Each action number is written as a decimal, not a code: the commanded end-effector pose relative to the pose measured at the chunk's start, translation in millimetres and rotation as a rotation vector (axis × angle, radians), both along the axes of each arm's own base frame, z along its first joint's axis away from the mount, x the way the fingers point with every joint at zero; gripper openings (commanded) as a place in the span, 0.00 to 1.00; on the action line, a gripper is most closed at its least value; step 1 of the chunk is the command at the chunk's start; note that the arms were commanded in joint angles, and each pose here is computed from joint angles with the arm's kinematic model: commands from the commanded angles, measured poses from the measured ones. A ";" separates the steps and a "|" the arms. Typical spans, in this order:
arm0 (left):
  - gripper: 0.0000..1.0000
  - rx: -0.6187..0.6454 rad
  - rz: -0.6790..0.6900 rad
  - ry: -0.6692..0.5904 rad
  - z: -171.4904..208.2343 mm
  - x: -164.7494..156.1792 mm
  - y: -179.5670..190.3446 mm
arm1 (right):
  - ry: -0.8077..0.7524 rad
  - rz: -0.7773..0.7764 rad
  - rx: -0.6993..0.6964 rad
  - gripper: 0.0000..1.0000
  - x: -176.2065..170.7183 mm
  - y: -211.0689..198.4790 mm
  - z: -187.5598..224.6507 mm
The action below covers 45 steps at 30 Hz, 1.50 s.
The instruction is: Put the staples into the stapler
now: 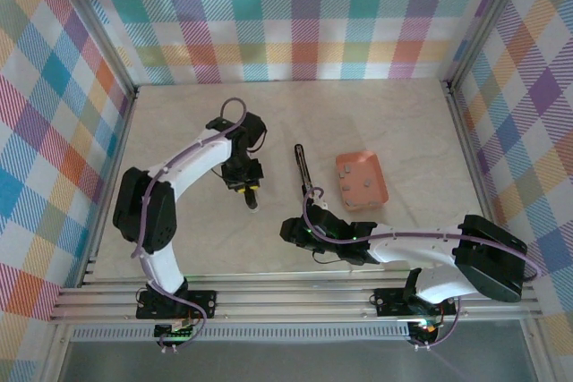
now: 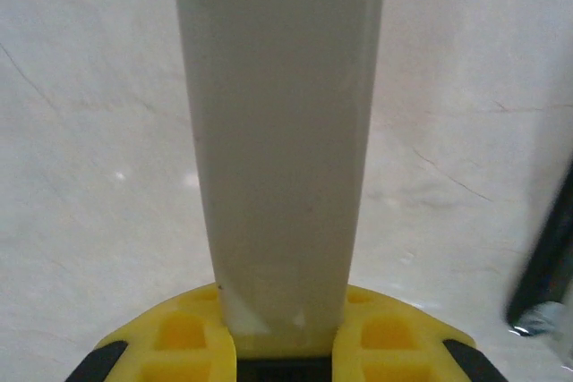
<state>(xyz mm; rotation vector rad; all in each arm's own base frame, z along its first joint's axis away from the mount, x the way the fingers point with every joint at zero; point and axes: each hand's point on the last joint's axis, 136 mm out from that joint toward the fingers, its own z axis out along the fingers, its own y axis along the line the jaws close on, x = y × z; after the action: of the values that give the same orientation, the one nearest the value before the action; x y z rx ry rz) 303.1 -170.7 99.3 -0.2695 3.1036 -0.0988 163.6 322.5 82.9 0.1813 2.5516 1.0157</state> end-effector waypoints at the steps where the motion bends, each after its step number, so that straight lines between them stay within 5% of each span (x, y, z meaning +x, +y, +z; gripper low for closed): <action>1: 0.00 0.153 -0.166 0.026 -0.1 4.8 30.5 | -0.018 0.002 -0.014 0.49 -2.0 -4.1 -0.5; 13: 0.00 0.073 -0.139 0.149 -23.9 38.3 24.5 | -0.037 -0.025 -0.020 0.49 -0.3 -5.6 5.0; 28: 0.22 0.095 -0.100 0.159 -22.6 38.2 34.3 | -0.064 -0.040 -0.019 0.52 6.1 -1.6 15.4; 32: 0.49 0.064 -0.098 0.156 -21.1 38.5 29.9 | -0.071 -0.025 -0.029 0.52 7.3 3.8 18.9; 36: 0.61 0.048 -0.092 0.149 -16.8 36.0 28.4 | -0.078 -0.012 -0.030 0.53 8.2 8.5 22.6; 45: 0.76 0.023 -0.052 -0.030 38.6 34.4 35.6 | -0.133 -0.041 -0.198 0.54 17.3 -23.0 38.1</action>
<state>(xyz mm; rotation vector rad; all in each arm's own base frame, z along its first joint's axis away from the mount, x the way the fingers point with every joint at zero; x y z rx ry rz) 345.0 -143.9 97.8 -0.1322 3.1760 -0.0289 175.6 318.8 108.6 0.1389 2.5111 0.8587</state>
